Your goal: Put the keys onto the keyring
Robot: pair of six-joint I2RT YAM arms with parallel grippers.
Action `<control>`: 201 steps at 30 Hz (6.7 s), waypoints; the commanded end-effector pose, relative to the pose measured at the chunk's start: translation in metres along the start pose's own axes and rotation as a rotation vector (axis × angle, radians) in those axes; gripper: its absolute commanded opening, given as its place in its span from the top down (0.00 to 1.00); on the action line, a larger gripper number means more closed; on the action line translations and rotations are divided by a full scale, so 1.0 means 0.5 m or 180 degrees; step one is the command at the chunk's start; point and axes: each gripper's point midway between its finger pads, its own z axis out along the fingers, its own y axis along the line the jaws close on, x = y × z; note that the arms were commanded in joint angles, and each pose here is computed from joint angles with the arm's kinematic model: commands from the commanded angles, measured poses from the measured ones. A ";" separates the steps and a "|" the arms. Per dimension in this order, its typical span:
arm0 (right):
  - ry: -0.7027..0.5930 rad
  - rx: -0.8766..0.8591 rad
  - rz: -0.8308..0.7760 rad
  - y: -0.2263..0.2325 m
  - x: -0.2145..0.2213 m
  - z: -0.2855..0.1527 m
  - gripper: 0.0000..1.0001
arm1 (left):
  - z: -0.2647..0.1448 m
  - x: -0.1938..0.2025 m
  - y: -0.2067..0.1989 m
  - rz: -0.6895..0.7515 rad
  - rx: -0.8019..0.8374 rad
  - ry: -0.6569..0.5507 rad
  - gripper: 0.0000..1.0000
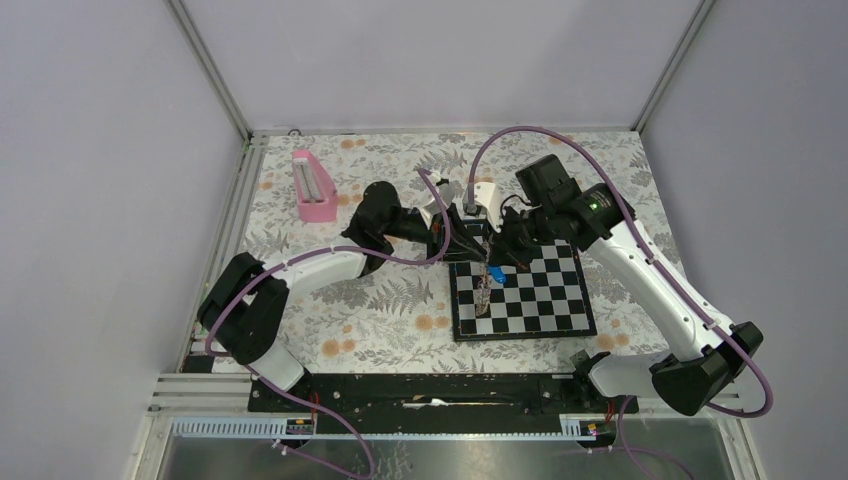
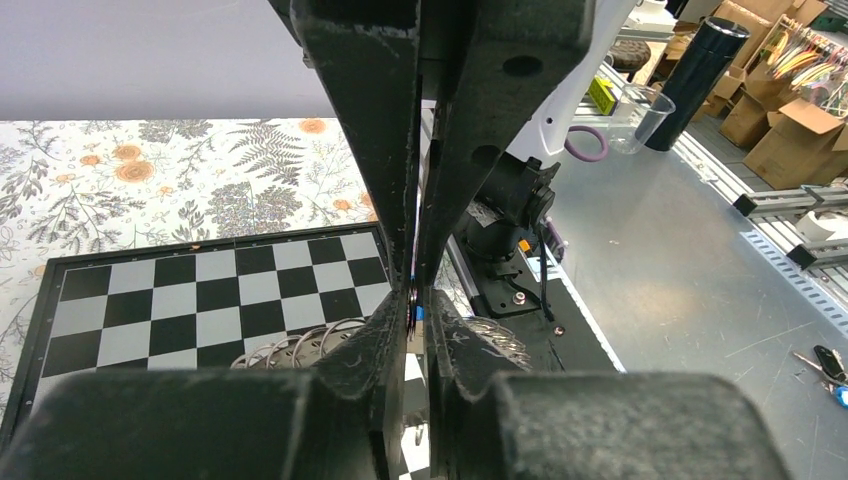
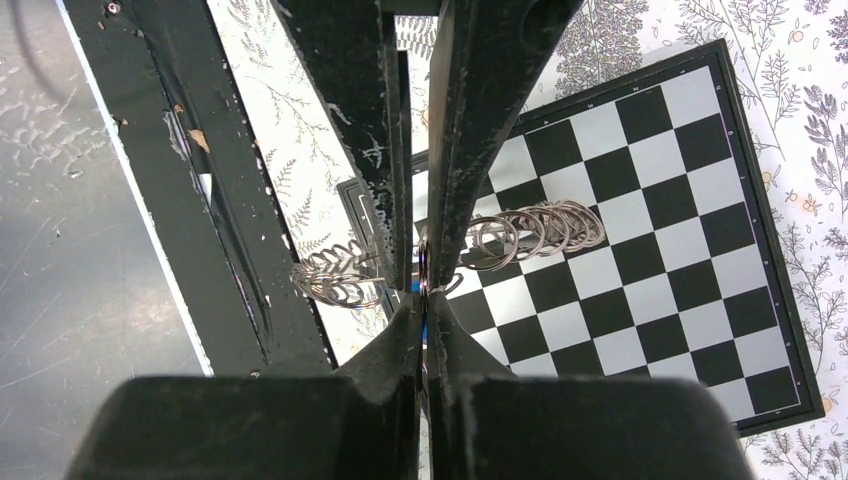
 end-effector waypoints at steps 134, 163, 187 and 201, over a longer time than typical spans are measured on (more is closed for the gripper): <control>-0.0543 0.0631 -0.0673 -0.038 0.040 -0.008 1.00 | -0.023 -0.065 -0.027 0.0016 0.0086 -0.0344 1.00; -0.0634 0.0209 -0.0570 0.000 0.056 0.058 1.00 | -0.039 -0.119 -0.017 -0.0080 -0.0023 -0.0703 1.00; -0.0800 0.0306 -0.0599 0.003 0.018 0.028 1.00 | -0.037 -0.079 -0.023 -0.0042 0.0025 -0.0562 1.00; -0.0874 0.0325 -0.0661 0.011 -0.003 -0.001 1.00 | -0.038 -0.055 -0.009 -0.0004 -0.0045 -0.0406 1.00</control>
